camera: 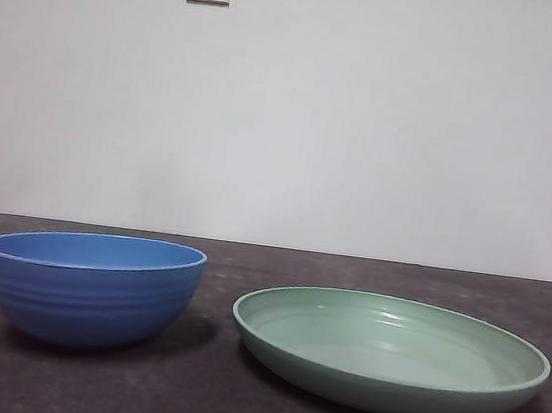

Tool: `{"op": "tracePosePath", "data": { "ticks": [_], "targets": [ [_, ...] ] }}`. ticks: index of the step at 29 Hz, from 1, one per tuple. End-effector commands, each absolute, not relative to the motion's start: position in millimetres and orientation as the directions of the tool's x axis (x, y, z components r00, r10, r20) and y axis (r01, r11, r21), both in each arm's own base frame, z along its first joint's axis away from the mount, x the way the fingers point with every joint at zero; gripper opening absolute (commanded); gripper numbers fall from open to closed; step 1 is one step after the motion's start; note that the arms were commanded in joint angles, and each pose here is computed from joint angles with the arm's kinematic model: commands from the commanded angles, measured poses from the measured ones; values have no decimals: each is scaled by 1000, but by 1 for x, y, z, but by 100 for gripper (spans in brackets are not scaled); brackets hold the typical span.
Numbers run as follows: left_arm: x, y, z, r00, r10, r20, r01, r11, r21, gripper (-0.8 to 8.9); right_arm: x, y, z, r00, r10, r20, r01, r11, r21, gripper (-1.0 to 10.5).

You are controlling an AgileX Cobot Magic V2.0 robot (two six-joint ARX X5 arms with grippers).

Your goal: Pick up the blue bowl, put it on the green plate, put it on desk

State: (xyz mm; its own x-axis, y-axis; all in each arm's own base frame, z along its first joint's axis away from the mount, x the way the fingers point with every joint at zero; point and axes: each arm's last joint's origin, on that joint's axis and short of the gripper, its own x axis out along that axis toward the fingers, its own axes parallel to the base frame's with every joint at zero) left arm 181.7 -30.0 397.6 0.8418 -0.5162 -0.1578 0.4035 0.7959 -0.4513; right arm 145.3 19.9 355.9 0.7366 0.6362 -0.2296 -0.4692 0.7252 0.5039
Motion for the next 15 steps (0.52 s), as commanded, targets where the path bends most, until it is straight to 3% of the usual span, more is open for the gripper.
{"op": "tracePosePath", "data": {
  "ticks": [1, 6, 15],
  "targets": [
    [186, -39, 408, 761, -620, -194, 495, 747, -444, 15, 151, 25, 366, 679, 684, -268, -510, 701, 499, 13],
    [188, -56, 402, 595, -748, -293, 590, 654, -473, 26, 157, 33, 369, 574, 749, -330, -560, 653, 509, 17],
    [176, -73, 389, 465, -789, -402, 687, 608, -398, 33, 153, 35, 361, 523, 756, -393, -556, 653, 514, 18]
  ]
}}
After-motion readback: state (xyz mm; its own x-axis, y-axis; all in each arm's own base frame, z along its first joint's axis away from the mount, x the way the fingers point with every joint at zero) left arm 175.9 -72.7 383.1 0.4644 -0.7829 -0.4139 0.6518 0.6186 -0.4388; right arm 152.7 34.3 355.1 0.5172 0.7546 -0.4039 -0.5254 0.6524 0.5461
